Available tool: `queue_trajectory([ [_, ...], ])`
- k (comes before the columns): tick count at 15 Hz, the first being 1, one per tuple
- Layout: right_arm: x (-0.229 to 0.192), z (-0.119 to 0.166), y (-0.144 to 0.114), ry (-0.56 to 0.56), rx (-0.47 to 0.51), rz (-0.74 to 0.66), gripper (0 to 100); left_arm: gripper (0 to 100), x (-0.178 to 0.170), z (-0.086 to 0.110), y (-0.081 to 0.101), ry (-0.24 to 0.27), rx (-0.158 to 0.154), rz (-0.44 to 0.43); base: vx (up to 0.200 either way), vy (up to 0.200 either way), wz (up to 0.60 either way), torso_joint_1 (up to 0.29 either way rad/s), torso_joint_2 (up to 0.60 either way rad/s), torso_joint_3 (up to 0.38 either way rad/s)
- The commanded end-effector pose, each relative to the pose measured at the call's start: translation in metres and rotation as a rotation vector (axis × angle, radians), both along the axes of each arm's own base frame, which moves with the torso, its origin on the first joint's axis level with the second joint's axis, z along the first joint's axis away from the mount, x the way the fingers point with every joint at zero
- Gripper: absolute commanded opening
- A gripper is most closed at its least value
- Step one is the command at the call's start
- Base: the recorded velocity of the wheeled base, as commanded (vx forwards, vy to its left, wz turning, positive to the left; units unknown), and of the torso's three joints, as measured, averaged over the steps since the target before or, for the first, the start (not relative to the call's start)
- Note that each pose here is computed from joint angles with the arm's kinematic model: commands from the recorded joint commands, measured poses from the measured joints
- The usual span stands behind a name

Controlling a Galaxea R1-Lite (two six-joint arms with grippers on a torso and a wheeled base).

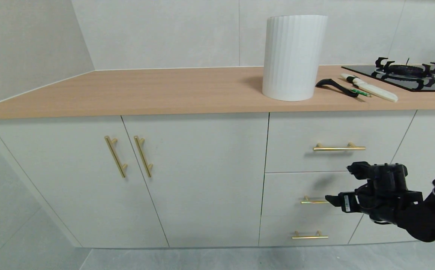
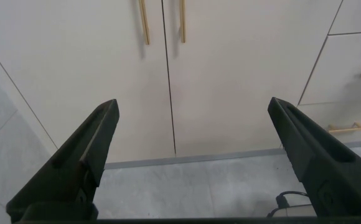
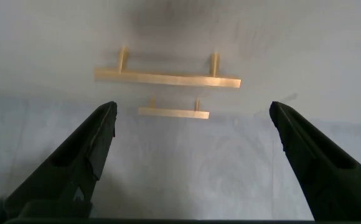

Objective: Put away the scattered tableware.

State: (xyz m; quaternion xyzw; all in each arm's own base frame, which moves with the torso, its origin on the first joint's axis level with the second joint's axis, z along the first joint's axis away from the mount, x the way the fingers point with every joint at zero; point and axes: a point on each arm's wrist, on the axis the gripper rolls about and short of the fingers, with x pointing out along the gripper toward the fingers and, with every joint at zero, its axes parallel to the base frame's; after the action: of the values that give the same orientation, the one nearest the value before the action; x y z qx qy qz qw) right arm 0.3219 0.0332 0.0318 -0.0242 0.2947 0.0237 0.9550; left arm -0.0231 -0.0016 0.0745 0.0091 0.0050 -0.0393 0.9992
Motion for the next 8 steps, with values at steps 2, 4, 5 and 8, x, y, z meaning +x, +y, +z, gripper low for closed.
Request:
queue_trajectory([
  [2,0.009,-0.033,0.0,0.009,-0.018,-0.03,100,100,0.0,0.0,0.0,0.002,0.0,0.0,0.0,0.0,0.0,0.0,0.0,0.0],
  [4,0.012,-0.041,0.001,-0.003,-0.014,-0.03,100,100,0.0,0.0,0.0,0.002,0.0,0.0,0.0,0.0,0.0,0.0,0.0,0.0],
  [5,0.014,-0.044,0.002,-0.011,0.01,-0.044,100,100,0.0,0.0,0.0,0.002,0.0,0.0,0.0,0.0,0.0,0.0,0.0,0.0],
  [8,0.021,-0.046,0.003,-0.035,0.033,-0.076,100,100,0.0,0.0,0.0,0.002,0.0,0.0,0.0,0.0,0.0,0.0,0.0,0.0],
])
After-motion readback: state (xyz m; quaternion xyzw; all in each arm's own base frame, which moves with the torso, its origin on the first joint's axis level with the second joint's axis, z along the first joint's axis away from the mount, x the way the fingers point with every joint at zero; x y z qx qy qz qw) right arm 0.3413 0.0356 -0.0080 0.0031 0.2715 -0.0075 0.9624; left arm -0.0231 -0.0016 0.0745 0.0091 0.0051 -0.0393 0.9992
